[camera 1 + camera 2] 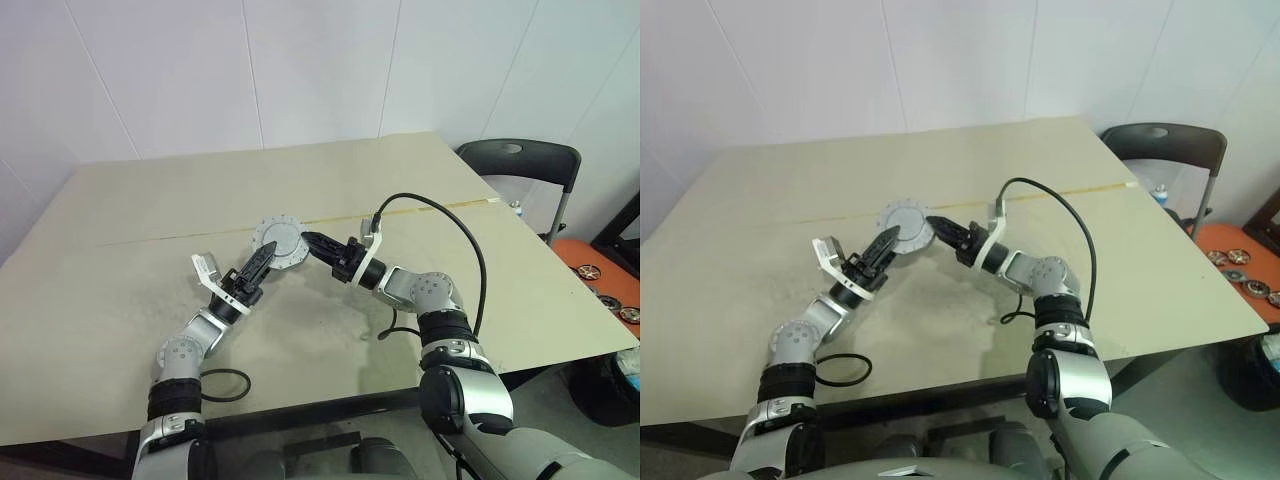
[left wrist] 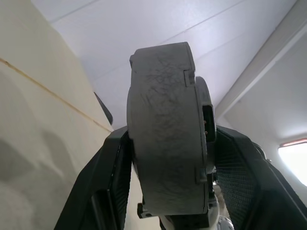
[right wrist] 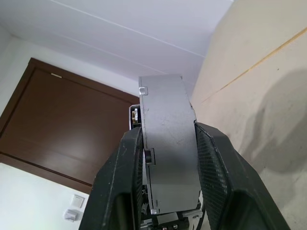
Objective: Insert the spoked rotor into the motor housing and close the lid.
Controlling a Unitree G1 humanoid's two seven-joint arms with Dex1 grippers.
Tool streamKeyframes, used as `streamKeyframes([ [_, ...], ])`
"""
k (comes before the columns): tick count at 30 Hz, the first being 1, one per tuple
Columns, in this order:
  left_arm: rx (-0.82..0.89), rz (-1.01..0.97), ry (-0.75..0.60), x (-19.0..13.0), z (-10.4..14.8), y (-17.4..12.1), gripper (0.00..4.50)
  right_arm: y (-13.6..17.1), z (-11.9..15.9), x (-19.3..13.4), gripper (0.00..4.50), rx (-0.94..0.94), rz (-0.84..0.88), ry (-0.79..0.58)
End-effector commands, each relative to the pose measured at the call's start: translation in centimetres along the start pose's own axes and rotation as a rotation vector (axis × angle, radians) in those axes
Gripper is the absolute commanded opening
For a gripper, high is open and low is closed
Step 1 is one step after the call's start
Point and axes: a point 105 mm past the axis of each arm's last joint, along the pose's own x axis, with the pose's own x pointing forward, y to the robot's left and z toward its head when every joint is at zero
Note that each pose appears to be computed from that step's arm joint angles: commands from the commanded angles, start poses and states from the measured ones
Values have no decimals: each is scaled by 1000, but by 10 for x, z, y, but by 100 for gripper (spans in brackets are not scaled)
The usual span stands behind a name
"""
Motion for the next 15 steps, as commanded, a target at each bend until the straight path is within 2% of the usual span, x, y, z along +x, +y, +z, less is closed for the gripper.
streamKeyframes([
  [1, 19, -92, 104, 14, -17, -19, 219, 19, 0, 13, 121, -48, 57, 25],
  [8, 16, -97, 114, 17, -24, -20, 219, 17, -2, 16, 121, -64, 43, 31],
  [11, 15, -86, 82, 18, -20, -18, 219, 24, 1, 16, 219, -70, 76, 15],
  [15, 13, -82, 44, 19, -17, -16, 219, 19, 3, 18, 347, -93, 27, 2],
])
